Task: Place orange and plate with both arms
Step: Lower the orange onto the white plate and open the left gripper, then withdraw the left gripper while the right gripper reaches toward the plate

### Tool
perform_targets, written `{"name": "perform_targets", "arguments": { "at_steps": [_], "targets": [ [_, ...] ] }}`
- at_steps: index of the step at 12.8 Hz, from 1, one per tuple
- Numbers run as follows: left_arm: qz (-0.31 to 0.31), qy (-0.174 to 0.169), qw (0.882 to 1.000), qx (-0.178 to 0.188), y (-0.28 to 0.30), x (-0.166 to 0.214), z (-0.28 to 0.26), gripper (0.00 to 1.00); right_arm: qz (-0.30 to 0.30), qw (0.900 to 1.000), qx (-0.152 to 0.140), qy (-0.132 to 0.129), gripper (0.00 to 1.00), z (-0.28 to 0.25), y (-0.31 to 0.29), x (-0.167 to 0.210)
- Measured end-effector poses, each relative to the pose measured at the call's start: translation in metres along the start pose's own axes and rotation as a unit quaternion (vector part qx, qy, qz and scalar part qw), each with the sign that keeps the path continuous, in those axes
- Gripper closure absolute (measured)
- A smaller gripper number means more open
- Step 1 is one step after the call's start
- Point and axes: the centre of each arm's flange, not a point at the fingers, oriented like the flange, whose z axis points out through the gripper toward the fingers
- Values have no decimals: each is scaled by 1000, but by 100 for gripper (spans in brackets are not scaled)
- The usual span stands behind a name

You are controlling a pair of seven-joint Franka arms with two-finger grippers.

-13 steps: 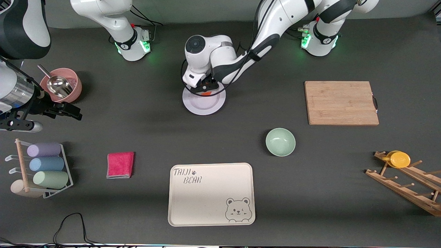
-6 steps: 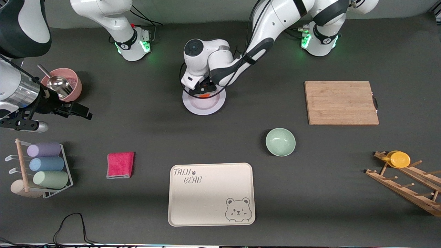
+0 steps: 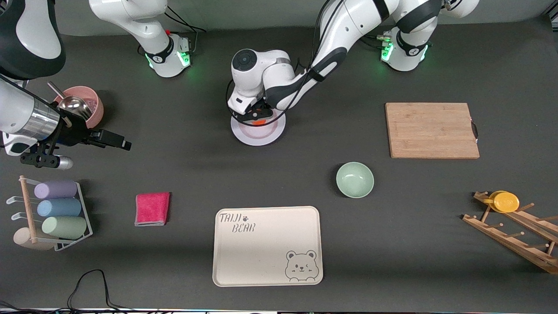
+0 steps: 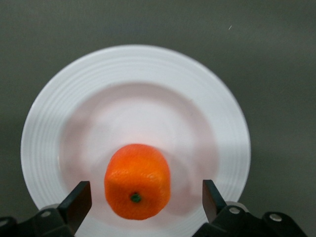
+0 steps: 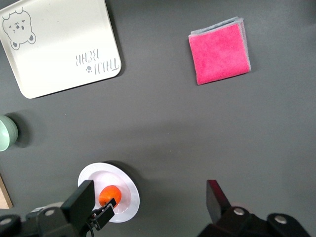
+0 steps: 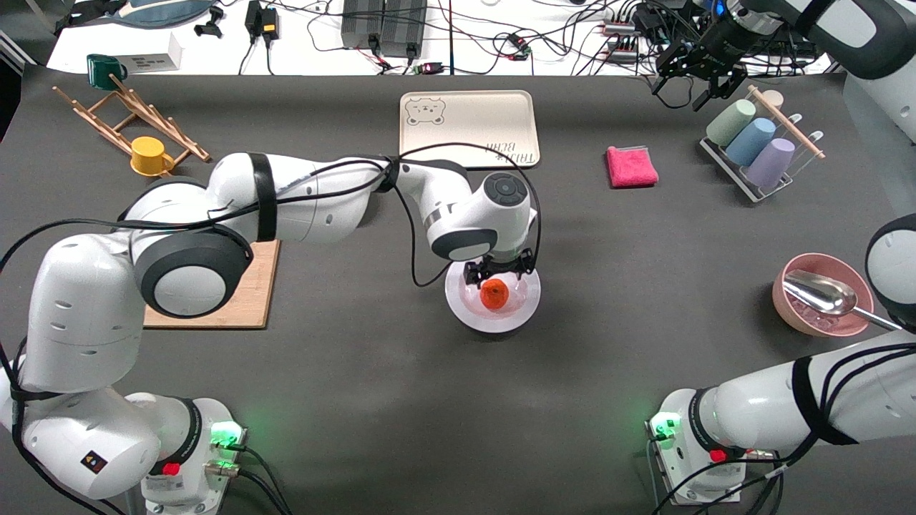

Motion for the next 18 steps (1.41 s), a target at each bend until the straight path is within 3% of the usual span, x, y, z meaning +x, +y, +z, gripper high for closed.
{"name": "perform_targets", "arguments": {
  "at_steps": [2,4,6,9,11,15,18],
  "targets": [
    [-14,13,1000,7,-5,33,-22,0,5,1000,15,-8,0,5,-1,0],
    [-4,31,998,46,-38,97,-76,0,18,998,49,-19,0,19,-2,1],
    [0,24,998,65,-69,140,-125,0,21,998,57,-23,0,28,2,1],
    [26,4,998,62,-157,231,-218,0,0,992,123,-36,0,48,22,2],
    [46,-4,997,58,-238,288,-270,0,-6,988,146,-42,0,63,43,2],
    [46,-15,996,77,-362,339,-325,0,-24,975,217,-51,0,110,56,-18],
    [36,-36,996,69,-458,363,-351,0,-48,964,258,-51,0,145,65,-38]
  ]
}}
